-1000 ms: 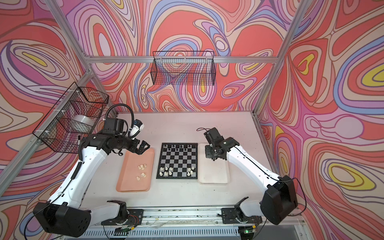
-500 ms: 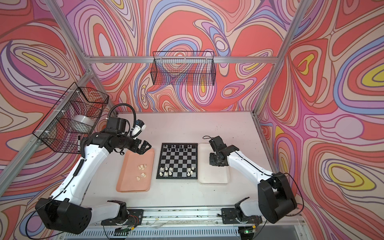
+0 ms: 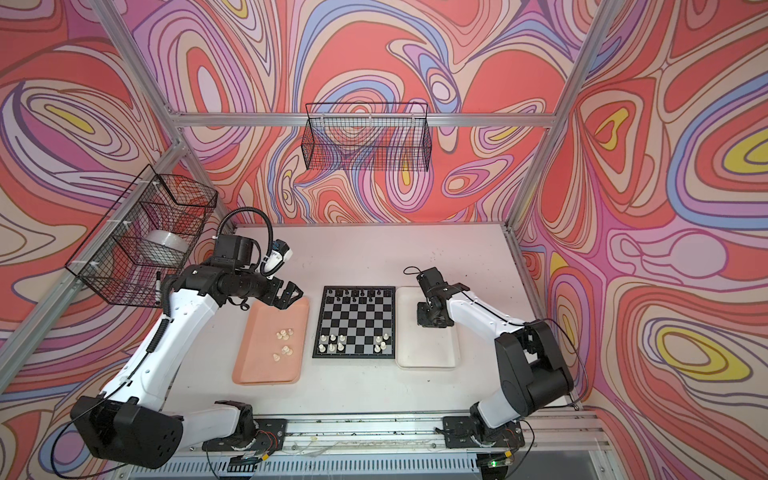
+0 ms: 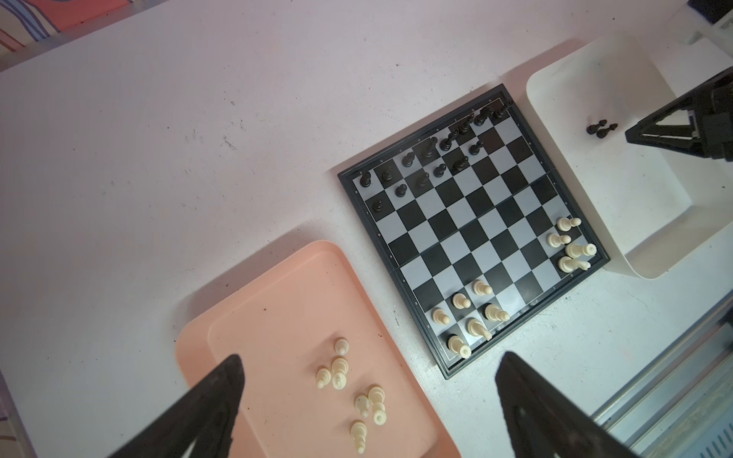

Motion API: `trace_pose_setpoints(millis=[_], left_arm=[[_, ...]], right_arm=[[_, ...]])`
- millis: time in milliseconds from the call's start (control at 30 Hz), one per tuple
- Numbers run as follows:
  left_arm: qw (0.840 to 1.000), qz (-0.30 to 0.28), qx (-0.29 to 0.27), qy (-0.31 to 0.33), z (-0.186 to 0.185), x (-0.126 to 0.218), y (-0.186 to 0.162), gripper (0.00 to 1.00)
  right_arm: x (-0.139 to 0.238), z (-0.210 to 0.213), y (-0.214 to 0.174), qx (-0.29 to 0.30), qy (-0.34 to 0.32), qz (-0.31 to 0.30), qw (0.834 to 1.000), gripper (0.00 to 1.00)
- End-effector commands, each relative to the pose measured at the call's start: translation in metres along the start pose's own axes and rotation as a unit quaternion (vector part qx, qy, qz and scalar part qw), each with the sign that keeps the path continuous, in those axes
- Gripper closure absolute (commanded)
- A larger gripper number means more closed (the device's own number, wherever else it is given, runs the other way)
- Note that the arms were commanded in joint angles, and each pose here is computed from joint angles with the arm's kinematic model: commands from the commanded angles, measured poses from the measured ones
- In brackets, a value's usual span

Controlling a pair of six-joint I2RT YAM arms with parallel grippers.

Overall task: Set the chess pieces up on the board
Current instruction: 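Move the right gripper back over the white tray, then lower the right gripper onto the two remaining black pawns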

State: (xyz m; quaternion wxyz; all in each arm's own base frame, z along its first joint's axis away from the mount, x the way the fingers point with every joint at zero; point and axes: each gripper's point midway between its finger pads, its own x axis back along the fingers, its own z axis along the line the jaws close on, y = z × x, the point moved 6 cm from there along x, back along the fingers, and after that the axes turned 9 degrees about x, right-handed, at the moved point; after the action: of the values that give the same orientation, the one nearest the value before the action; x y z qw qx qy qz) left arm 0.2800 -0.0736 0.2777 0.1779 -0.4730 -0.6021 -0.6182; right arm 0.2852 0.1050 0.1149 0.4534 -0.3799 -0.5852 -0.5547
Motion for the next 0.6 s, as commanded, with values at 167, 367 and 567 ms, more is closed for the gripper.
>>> trace_pose_setpoints(millis=[167,367,567], left_arm=[[1.0,0.009,-0.01,0.004,-0.001,0.003,-0.003,0.0],[1.0,0.007,-0.011,0.001,-0.002,0.003,-0.003,0.0],[1.0,0.005,-0.006,0.0,-0.003,0.005,-0.004,0.0]], right_arm=[[0.002,-0.004,0.017,0.011,-0.01,-0.006,1.0,0.75],[-0.002,-0.004,0.018,0.011,-0.01,-0.003,1.0,0.75],[-0.009,-0.004,0.016,0.0,-0.003,-0.003,1.0,0.75]])
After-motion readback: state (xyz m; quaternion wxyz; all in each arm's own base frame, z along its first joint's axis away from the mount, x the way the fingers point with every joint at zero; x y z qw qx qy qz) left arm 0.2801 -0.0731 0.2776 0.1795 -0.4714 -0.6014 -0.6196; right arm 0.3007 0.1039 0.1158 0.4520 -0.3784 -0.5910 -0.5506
